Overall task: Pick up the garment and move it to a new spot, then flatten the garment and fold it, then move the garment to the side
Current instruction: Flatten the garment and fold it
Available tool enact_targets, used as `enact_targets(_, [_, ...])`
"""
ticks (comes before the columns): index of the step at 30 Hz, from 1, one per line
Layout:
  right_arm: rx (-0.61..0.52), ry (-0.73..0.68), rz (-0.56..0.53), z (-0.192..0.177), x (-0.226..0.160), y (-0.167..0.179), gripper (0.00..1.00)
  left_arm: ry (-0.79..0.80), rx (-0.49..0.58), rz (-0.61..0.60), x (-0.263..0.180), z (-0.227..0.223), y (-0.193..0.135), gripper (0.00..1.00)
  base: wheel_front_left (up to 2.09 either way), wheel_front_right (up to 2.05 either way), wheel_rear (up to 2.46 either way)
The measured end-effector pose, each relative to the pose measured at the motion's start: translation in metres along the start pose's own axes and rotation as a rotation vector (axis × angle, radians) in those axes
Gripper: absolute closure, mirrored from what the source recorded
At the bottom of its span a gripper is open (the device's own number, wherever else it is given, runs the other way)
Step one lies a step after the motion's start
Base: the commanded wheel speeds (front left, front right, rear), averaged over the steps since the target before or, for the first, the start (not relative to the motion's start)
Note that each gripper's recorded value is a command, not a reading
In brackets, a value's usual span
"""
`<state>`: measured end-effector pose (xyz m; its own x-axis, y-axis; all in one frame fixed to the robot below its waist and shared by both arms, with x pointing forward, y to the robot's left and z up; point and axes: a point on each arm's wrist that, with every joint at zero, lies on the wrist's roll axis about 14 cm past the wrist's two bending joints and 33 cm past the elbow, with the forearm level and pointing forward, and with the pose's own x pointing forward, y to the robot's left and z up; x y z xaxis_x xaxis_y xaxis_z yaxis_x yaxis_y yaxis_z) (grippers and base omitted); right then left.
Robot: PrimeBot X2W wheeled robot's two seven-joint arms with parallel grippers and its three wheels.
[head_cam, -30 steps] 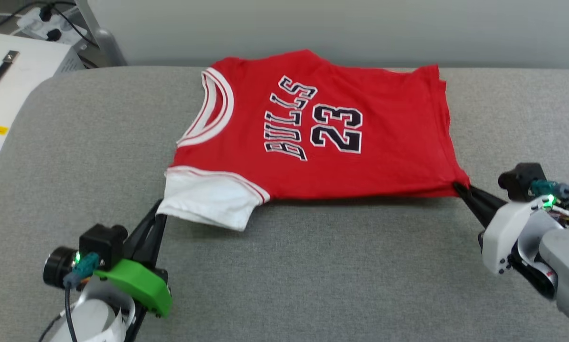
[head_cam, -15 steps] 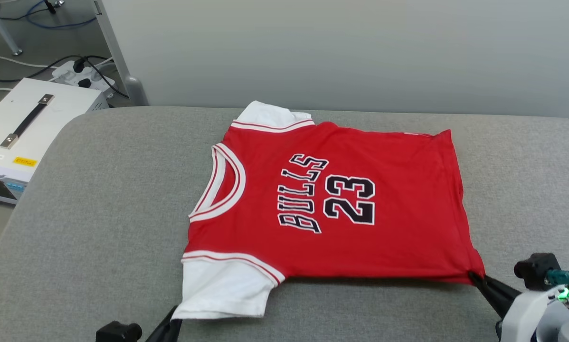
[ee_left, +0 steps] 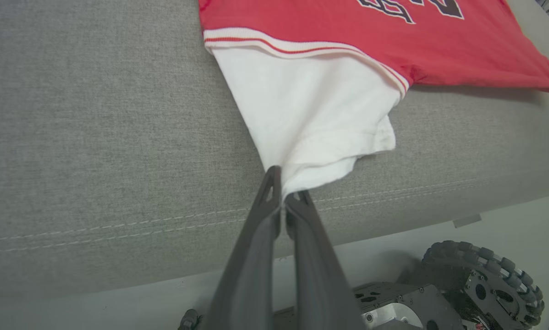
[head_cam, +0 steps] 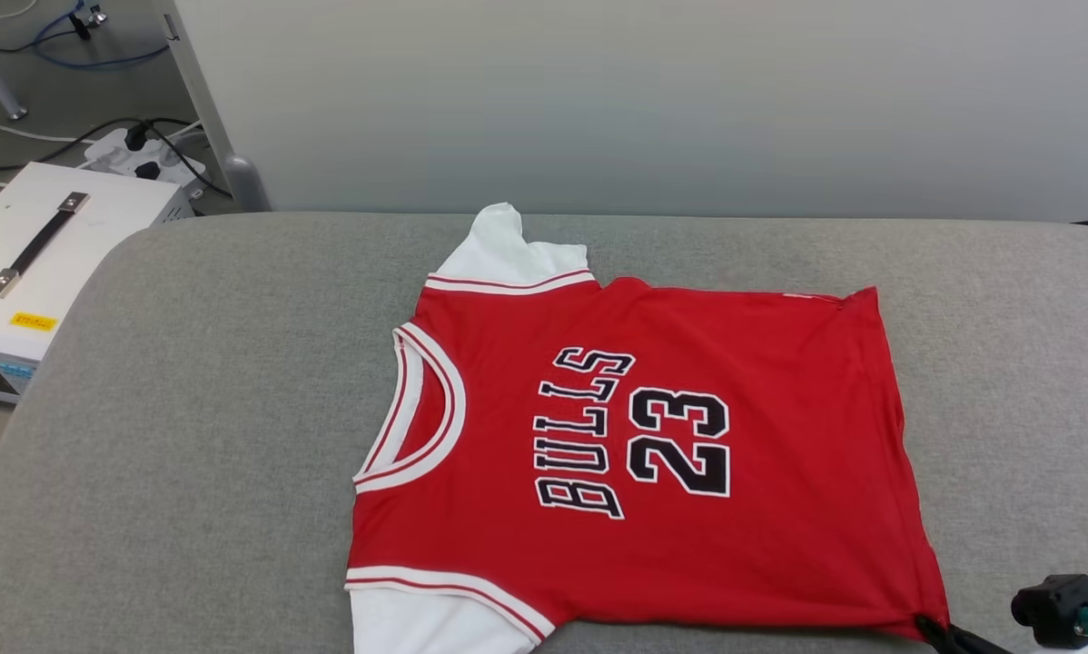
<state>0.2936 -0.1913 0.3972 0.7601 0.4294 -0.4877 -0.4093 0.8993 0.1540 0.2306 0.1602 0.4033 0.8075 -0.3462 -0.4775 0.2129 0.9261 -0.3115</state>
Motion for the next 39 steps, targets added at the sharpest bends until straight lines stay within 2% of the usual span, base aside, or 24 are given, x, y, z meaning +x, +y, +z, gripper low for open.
enact_targets(8, [-0.011, -0.008, -0.008, 0.014, -0.001, -0.003, 1.0, -0.072, 0.071, -0.006, 0.001, 0.028, 0.0, 1.0, 0.0, 0.0, 0.0])
enact_targets(12, [-0.015, -0.044, -0.012, 0.032, 0.005, -0.004, 1.0, -0.2, 0.16, -0.026, 0.023, 0.078, 0.0, 1.0, 0.0, 0.0, 0.0])
enact_targets(19, [-0.002, -0.092, -0.022, 0.058, 0.015, -0.008, 1.0, -0.271, 0.26, -0.078, 0.057, 0.125, -0.001, 1.0, 0.0, 0.0, 0.0])
enact_targets(29, [0.0, -0.133, -0.031, 0.093, 0.04, -0.021, 1.0, -0.296, 0.368, -0.136, 0.117, 0.183, -0.003, 1.0, 0.0, 0.0, 0.0])
enact_targets(39, [0.011, -0.101, -0.049, 0.104, 0.069, -0.041, 1.0, -0.24, 0.41, -0.149, 0.176, 0.199, 0.005, 1.0, 0.0, 0.0, 0.0])
